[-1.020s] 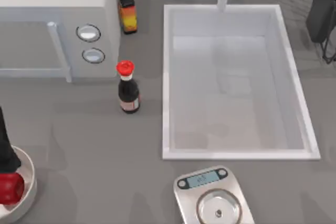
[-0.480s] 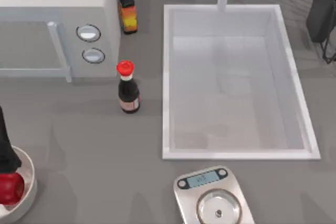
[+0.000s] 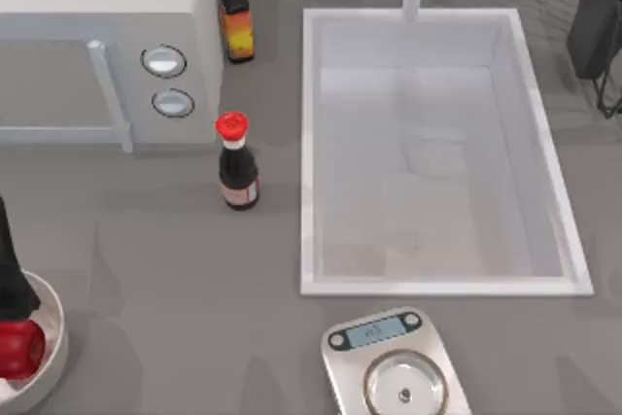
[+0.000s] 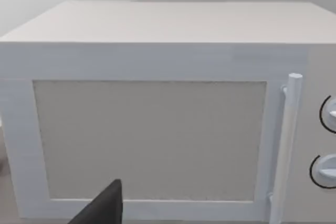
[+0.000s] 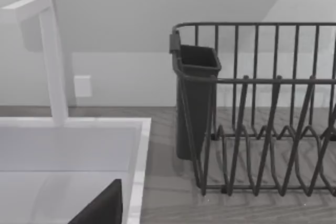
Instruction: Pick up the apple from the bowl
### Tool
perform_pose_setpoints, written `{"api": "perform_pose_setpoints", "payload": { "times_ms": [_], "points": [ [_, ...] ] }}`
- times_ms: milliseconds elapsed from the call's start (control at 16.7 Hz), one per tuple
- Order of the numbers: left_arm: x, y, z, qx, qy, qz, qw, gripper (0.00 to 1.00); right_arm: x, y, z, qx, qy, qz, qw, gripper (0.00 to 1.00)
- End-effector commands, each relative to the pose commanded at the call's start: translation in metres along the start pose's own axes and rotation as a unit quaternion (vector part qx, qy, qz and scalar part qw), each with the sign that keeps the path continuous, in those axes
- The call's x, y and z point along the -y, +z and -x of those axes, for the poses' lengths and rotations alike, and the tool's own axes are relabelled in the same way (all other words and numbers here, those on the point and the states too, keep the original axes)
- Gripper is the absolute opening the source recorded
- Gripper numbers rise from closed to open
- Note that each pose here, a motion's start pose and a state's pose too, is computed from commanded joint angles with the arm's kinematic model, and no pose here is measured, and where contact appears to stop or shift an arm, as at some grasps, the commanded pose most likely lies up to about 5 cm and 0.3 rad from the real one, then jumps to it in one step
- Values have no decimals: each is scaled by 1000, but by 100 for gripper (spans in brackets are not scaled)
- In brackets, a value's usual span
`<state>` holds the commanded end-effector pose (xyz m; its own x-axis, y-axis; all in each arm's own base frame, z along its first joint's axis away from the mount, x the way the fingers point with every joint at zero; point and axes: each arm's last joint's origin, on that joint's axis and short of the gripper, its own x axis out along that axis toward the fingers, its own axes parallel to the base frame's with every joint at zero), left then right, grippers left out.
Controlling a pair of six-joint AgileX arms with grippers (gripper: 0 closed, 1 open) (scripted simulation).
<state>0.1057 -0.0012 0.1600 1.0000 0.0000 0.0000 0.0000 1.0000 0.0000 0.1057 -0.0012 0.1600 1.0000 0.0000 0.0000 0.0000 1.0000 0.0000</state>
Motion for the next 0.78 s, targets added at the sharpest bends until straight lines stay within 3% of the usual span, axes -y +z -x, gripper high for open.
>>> {"api": "perform_pose_setpoints", "payload": {
  "times_ms": [480,600,780],
  "points": [
    [0,5,0,-18,-1,0,1000,100,0,0,0,0,0,0,1000,100],
    [0,12,-2,-62,-2,1,998,100,0,0,0,0,0,0,1000,100],
    [1,25,-10,-175,-4,1,985,100,0,0,0,0,0,0,1000,100]
  ]
}}
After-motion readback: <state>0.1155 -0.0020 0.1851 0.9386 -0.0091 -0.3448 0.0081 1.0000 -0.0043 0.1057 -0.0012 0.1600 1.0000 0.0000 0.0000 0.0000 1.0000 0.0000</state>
